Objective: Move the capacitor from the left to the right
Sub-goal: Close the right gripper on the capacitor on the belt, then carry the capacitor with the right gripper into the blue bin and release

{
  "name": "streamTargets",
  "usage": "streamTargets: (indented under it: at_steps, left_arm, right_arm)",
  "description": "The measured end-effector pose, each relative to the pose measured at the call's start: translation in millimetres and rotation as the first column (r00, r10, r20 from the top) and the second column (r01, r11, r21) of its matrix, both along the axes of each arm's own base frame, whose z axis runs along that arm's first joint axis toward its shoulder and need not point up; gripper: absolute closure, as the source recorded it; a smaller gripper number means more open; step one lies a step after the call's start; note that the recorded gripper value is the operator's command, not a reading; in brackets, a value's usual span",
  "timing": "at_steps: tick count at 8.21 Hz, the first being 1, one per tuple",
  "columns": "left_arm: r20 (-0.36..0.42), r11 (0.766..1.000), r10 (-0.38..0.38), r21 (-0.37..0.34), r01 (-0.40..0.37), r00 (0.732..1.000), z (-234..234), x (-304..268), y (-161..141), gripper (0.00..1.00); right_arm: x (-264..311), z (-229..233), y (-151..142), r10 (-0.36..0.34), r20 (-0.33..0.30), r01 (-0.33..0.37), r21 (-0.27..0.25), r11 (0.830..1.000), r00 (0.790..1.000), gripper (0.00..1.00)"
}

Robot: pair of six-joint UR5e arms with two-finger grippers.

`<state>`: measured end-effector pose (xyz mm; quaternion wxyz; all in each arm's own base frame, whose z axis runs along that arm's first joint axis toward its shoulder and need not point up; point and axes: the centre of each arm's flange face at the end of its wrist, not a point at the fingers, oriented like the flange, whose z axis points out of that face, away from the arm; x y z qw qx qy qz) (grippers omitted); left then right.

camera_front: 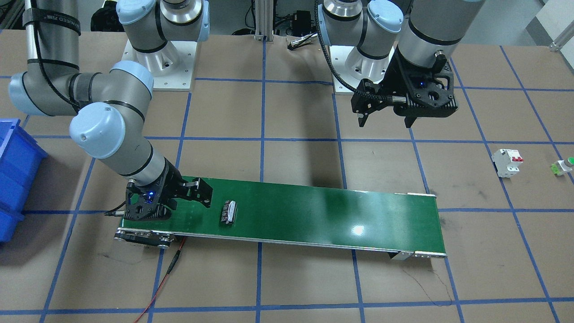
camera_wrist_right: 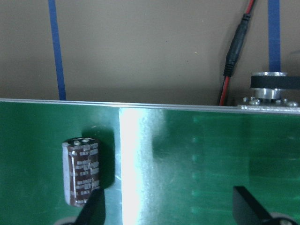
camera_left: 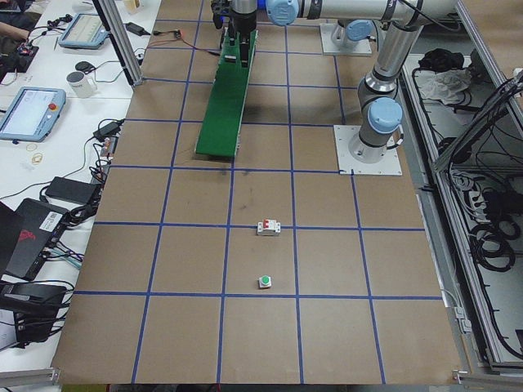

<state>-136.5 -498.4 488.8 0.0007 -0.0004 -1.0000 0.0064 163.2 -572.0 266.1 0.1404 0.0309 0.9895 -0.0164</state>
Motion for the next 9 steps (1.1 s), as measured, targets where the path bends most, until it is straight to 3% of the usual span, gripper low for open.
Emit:
streamTargets:
  at_steps: [3, 6, 9]
  left_arm:
    - [-0.001, 1.000, -0.001, 0.001, 0.001, 1.000, -0.6, -0.1, 0.1, 0.00]
    - [0.000, 1.000, -0.002, 0.001, 0.002, 1.000, -0.7, 0.0, 0.1, 0.00]
    - [0.000, 1.000, -0.002, 0.002, 0.002, 1.000, -1.1, 0.0, 0.2, 0.00]
  right_arm:
    - [9.4, 3.3, 1.2, -0.045, -0.011, 0.045, 0.009, 0.999, 0.999, 0.00]
    - [5.0, -1.0, 0.2, -0.051, -0.070, 0.052, 0.011, 0.999, 0.996, 0.00]
    - [2.1, -3.0, -0.1, -0.045, -0.102, 0.046, 0.011, 0.999, 0.994, 0.21]
